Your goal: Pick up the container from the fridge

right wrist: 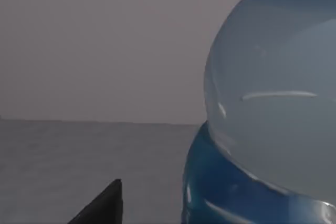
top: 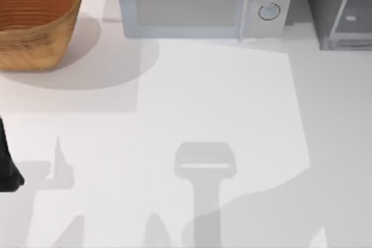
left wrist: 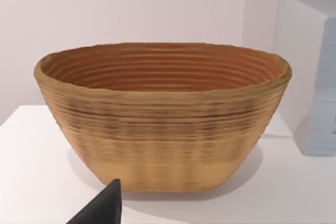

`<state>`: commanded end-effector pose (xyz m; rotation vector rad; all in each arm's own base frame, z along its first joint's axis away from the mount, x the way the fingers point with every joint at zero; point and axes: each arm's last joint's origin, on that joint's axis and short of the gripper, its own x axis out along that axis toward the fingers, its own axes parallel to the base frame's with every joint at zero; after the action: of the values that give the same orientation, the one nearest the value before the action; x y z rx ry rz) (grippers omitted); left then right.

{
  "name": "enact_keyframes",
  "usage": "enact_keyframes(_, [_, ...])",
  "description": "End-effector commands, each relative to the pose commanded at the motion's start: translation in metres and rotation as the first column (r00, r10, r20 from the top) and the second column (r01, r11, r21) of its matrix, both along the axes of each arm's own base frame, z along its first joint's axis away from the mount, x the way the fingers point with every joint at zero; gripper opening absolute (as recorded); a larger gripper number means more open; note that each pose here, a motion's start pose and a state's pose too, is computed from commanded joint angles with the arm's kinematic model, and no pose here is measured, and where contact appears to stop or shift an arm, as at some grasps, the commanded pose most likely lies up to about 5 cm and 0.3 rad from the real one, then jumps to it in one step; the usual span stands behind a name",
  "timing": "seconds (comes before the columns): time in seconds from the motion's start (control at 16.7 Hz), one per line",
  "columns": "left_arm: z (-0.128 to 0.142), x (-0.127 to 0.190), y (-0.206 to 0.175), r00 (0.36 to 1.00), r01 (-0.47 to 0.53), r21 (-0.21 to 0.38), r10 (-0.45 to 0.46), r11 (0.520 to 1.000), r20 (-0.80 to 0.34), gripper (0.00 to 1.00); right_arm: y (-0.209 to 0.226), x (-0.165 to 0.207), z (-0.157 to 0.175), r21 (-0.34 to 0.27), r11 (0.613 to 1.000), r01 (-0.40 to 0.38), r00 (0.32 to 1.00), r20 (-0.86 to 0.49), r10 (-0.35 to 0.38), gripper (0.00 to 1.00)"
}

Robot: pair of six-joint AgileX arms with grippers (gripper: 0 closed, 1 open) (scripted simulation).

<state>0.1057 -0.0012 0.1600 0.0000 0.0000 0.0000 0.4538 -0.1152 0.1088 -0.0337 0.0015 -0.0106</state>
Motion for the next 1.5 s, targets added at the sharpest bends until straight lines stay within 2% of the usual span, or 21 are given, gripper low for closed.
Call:
enact_keyframes(0.72, [0.000,0.000,0.000,1.000,0.000,0.000,0.000,1.000,0.000,1.00,0.000,0.000,0.000,0.000,1.000,0.000,1.000,0.000,0.000,0.02])
enact_keyframes(1.32, [0.000,0.000,0.000,1.000,0.000,0.000,0.000,1.000,0.000,1.00,-0.001,0.000,0.001,0.000,1.000,0.002,1.000,0.000,-0.002,0.00])
enact_keyframes(1.5, [0.000,0.000,0.000,1.000,0.000,0.000,0.000,1.000,0.000,1.00,-0.003,0.000,0.018,-0.006,1.000,0.009,1.000,0.001,-0.009,0.00])
